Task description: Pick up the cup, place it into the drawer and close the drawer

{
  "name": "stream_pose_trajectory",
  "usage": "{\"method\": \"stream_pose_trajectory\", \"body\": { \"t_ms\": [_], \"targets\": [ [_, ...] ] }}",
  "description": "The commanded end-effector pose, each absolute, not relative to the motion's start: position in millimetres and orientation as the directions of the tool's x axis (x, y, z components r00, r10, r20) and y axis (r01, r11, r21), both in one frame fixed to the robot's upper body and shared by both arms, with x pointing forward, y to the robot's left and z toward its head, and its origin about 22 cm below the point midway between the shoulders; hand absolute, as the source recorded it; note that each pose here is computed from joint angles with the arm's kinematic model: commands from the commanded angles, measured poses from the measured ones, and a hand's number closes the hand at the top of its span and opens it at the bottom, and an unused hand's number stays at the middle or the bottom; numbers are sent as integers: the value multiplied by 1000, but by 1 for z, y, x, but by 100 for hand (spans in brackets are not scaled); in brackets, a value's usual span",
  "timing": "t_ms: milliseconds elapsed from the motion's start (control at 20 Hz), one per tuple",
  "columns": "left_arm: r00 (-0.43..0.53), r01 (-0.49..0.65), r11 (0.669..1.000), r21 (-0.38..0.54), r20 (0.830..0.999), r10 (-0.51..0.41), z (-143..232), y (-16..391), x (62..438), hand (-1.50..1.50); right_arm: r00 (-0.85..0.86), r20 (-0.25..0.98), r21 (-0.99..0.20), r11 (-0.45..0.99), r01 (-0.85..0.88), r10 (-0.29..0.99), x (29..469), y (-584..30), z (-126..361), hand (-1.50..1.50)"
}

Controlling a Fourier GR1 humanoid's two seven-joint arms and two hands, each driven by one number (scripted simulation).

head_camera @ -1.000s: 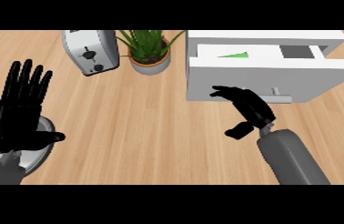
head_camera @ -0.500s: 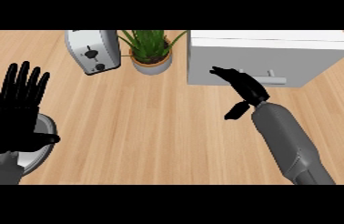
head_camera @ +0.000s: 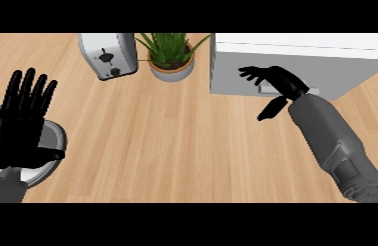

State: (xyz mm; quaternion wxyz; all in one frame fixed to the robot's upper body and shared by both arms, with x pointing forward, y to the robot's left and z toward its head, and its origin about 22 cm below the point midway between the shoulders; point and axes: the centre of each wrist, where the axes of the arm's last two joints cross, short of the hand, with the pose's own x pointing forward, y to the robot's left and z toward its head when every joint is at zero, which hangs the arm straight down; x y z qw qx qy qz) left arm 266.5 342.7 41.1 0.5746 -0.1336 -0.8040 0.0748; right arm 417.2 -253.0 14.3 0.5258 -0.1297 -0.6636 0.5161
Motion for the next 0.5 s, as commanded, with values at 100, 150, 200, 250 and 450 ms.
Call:
{"method": "stream_pose_trajectory", "body": {
  "t_ms": [100,150,200,250,450],
  "targets": [
    [-299,129,960,-249,913,277,35,348,266,-150,-299,554,-821,452,-349,777,430,-299,48,-150],
    [-302,151,955,-255,908,290,40,340,273,-150,-307,547,-826,442,-351,779,430,-274,35,-150],
    [-311,147,954,-260,904,294,35,336,272,-150,-302,545,-825,436,-361,782,434,-286,48,-150],
    [-313,156,955,-254,904,291,47,335,277,-150,-305,549,-826,448,-343,778,436,-289,55,-150],
    [-310,152,960,-236,911,273,39,342,269,-150,-302,545,-828,443,-344,782,434,-293,49,-150]
  ]
}}
